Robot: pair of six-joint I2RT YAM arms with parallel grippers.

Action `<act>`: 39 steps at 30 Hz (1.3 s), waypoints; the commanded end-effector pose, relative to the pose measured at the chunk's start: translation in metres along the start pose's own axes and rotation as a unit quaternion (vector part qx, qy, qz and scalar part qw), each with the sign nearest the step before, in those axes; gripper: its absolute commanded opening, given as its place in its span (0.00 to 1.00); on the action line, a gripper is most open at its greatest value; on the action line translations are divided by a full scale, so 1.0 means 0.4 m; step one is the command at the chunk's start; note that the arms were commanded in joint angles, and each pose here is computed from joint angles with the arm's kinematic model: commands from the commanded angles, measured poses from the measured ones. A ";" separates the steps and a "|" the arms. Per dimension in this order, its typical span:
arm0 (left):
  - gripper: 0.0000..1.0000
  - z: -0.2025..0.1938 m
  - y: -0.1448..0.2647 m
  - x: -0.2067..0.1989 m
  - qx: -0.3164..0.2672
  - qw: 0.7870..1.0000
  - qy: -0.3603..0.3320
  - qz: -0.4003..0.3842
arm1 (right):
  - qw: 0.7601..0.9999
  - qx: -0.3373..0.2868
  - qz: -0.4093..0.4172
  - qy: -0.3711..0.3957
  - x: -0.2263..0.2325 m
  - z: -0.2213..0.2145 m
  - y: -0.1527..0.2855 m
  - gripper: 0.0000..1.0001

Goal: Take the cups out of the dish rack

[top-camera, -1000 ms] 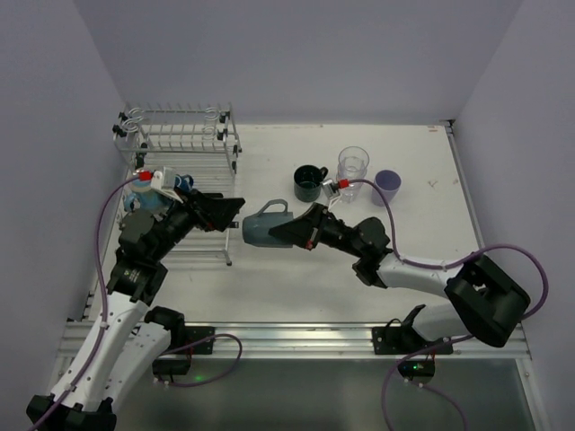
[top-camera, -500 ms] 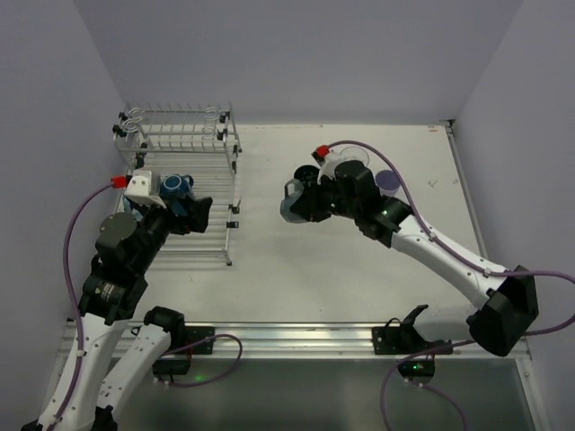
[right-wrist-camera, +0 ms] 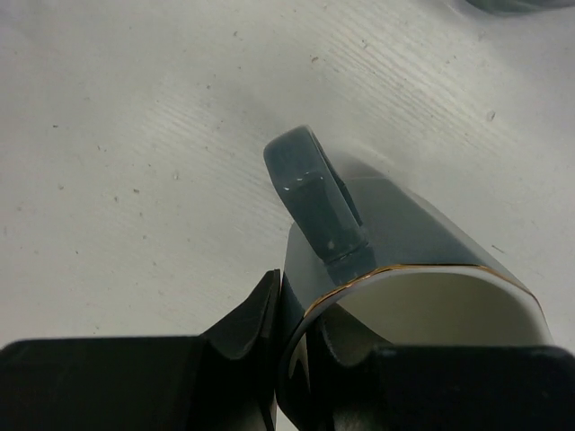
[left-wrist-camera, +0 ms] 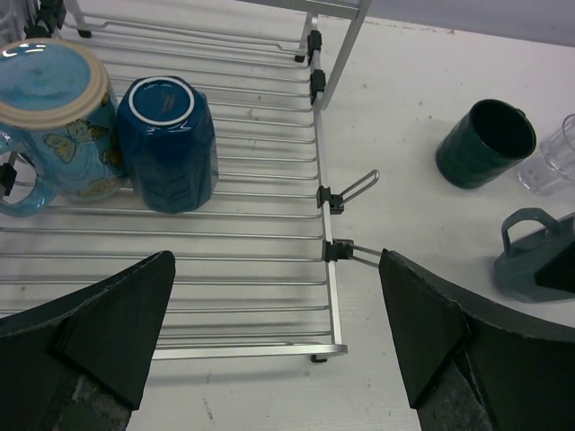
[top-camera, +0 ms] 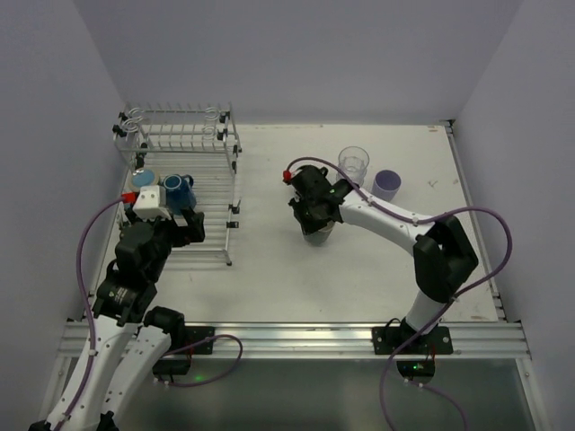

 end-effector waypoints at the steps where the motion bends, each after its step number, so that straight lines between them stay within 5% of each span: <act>1: 1.00 0.019 -0.008 0.008 -0.018 1.000 -0.007 0.013 | 0.998 -0.059 -0.016 0.022 0.035 0.091 0.018 0.00; 8: 1.00 0.017 -0.013 0.022 -0.016 0.999 -0.006 0.036 | 0.998 -0.047 -0.027 0.034 0.067 0.083 -0.045 0.03; 12: 1.00 0.022 -0.023 0.030 -0.007 0.998 0.003 0.057 | 0.997 -0.053 -0.045 0.034 0.059 0.079 -0.052 0.28; 16: 1.00 0.049 -0.036 0.018 -0.002 0.998 0.017 0.056 | 0.995 -0.087 -0.026 0.030 0.064 0.087 -0.007 0.67; 20: 1.00 0.078 -0.081 0.005 0.008 0.997 0.030 0.064 | 0.992 -0.122 0.010 0.024 0.076 0.090 0.049 0.83; 26: 1.00 0.077 -0.171 0.018 -0.003 0.987 0.088 0.134 | 0.978 -0.194 0.079 0.020 0.089 0.064 0.138 0.93; 33: 1.00 0.067 -0.243 0.037 -0.036 0.975 0.115 0.184 | 0.953 -0.270 0.137 -0.004 0.094 0.043 0.221 0.92; 39: 1.00 0.043 -0.309 0.063 -0.011 0.972 0.076 0.222 | 0.941 -0.309 0.137 -0.012 0.083 0.043 0.244 0.92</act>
Point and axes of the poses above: each gripper's point midway between its finger pads, its own y axis back along the fingers, its own x axis along the line the jaws close on, z = x × y, the point moved 6 cm from there along y, back along the fingers, and after that the axes turned 3 degrees about -y, right-handed, at the moved point
